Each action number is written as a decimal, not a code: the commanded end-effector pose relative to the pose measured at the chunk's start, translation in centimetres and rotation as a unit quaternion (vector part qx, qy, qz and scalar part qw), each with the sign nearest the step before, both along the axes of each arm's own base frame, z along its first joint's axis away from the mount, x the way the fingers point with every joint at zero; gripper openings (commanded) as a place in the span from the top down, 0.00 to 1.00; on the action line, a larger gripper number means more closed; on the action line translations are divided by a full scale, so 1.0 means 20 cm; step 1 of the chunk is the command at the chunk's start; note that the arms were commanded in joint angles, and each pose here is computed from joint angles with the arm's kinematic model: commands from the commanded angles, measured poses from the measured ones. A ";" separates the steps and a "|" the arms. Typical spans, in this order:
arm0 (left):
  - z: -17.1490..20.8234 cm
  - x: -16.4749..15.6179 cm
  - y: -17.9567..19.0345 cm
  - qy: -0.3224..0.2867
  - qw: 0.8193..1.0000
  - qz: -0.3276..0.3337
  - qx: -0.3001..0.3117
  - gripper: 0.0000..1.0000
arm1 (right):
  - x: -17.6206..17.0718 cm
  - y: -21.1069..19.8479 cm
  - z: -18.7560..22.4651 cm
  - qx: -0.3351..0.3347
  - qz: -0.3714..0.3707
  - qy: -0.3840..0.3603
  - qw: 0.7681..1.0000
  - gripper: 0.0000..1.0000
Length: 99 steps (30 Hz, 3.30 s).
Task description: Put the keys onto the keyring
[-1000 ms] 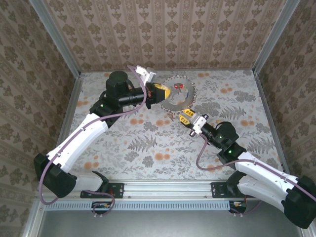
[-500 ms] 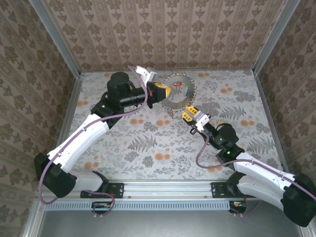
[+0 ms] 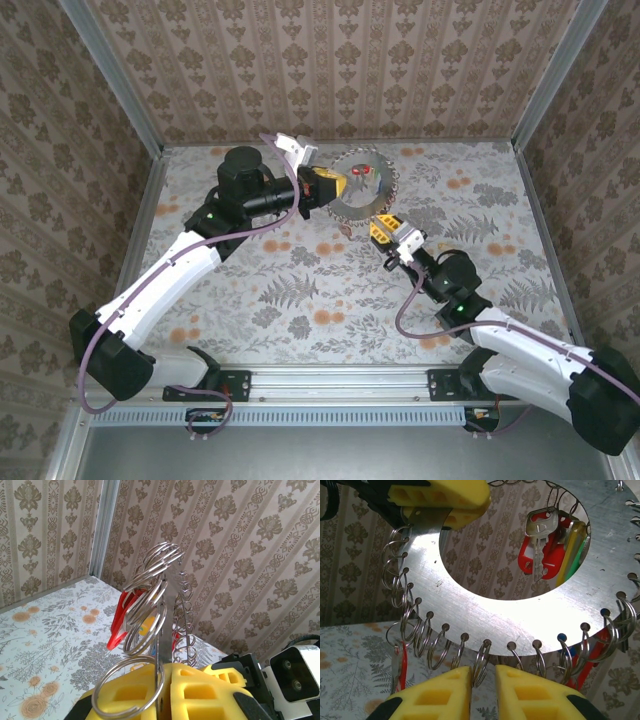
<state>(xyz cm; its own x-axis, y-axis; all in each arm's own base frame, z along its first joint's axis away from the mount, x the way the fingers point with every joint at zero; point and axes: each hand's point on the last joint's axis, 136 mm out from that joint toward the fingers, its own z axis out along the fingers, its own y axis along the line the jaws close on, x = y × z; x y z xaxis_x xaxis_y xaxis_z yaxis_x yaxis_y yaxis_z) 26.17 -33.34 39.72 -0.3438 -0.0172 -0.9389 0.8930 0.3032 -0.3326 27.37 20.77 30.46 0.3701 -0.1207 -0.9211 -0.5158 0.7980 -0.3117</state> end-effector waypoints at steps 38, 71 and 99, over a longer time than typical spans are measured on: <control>-0.20 0.25 0.15 0.138 0.976 0.156 -0.067 0.85 | 0.04 -0.02 0.07 0.042 0.047 0.038 0.997 1.00; -1.14 0.20 0.27 0.324 0.916 0.234 -0.024 0.42 | 0.24 0.04 -0.39 0.004 0.136 0.191 0.972 1.00; -0.75 0.10 0.19 -0.061 0.991 0.077 0.090 0.50 | 0.02 0.27 -0.68 -0.355 0.138 -0.046 0.924 1.00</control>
